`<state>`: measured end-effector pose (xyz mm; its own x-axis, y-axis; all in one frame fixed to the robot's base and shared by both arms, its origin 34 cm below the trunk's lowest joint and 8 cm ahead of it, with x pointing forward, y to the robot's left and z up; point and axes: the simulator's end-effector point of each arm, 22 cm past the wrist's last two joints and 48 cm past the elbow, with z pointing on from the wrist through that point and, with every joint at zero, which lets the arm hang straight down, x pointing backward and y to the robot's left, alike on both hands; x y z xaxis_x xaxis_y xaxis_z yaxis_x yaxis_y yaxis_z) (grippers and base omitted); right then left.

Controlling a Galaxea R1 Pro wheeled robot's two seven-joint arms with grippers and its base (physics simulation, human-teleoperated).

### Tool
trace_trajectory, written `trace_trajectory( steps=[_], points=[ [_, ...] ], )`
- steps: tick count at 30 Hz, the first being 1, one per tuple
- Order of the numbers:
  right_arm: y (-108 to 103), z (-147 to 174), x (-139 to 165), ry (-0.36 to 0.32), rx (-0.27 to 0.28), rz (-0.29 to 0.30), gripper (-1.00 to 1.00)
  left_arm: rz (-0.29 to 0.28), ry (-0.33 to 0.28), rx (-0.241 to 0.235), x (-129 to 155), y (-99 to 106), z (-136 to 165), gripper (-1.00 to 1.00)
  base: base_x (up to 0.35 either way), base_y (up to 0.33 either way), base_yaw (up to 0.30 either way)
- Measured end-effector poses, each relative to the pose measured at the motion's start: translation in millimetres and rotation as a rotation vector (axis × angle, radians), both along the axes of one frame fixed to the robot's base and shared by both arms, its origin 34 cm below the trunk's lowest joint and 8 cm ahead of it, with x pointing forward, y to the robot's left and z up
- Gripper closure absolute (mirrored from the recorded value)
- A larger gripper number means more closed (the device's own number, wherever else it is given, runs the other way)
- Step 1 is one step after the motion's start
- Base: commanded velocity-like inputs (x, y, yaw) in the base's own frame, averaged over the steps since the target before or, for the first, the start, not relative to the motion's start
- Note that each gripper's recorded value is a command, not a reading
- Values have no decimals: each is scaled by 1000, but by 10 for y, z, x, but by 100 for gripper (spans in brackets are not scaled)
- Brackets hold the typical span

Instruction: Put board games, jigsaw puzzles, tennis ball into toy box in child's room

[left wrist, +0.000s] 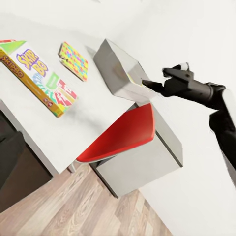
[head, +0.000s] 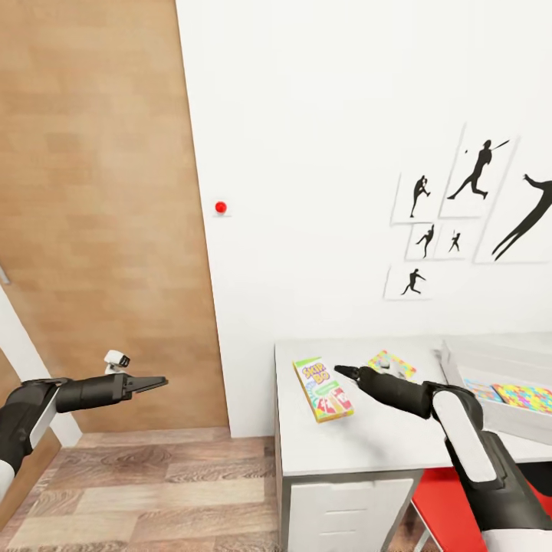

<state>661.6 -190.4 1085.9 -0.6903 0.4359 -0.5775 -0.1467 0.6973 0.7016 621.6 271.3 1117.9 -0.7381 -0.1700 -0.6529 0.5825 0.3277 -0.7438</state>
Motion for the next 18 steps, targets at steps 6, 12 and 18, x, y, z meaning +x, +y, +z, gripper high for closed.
trace_trajectory(
  steps=[6,12,18],
  points=[
    [107,-101,626,168,-78,-53,-100,0,10,0,13,1,-50,-100,0,0,0],
    [249,-430,870,355,-120,-62,-100,2,18,-1,24,10,-94,-100,1,0,0],
    [209,-624,976,416,-155,-100,-100,4,27,-2,34,17,-137,-100,85,0,0]
  ],
)
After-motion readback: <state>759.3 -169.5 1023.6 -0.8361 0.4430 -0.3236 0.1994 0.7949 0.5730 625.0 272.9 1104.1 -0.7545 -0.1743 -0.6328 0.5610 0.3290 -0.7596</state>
